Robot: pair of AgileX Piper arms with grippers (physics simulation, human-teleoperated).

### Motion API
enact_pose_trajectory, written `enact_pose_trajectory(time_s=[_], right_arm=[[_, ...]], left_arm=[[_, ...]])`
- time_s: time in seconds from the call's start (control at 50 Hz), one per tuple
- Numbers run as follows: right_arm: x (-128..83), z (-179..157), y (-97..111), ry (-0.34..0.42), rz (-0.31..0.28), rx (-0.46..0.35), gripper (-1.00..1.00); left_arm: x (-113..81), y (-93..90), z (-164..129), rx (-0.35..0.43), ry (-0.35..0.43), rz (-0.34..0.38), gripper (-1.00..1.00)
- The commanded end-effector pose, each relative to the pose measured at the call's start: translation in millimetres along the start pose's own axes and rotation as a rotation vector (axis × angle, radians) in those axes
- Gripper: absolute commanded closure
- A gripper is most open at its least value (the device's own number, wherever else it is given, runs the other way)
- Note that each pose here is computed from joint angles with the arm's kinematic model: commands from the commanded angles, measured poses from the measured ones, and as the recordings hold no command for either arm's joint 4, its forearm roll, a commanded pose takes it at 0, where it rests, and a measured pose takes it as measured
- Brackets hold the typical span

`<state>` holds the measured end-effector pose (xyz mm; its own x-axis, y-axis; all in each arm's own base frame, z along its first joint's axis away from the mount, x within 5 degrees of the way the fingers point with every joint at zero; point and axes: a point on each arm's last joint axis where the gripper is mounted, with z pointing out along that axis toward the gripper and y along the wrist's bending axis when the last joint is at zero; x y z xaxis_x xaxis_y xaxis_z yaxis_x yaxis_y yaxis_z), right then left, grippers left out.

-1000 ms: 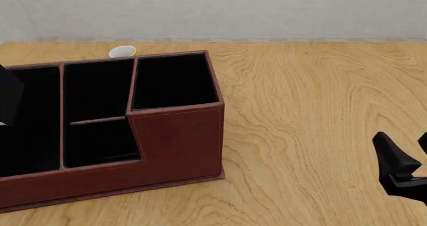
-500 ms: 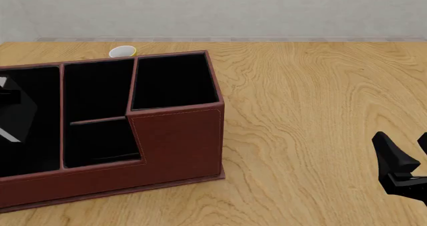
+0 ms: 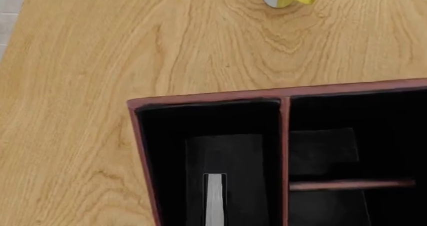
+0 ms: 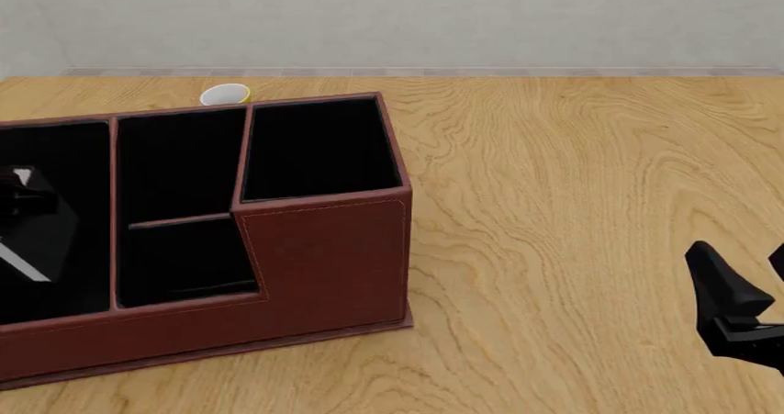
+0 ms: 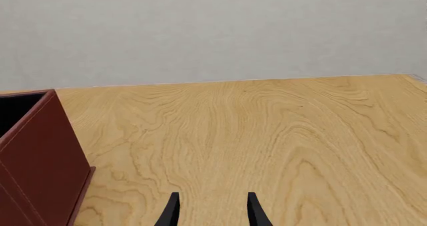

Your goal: Pick up the book and place it in the left compartment of the caddy.

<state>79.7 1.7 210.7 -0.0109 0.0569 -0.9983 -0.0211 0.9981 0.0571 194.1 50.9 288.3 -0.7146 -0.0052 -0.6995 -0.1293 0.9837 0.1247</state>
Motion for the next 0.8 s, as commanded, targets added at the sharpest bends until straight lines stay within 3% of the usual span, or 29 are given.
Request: enact_pose_trajectory(time_s=[0.02, 0.8], right_arm=[[0, -1, 0, -0.003, 0.003, 0.002, -1.00], [0, -2, -1, -0.007, 0.002, 0.008, -1.00]], left_arm=[[0.6, 0.1, 9, -0.002, -0.004, 0.008, 1.00], [12.1, 0.3, 42, 0.001, 0.047, 0.007, 1.00]])
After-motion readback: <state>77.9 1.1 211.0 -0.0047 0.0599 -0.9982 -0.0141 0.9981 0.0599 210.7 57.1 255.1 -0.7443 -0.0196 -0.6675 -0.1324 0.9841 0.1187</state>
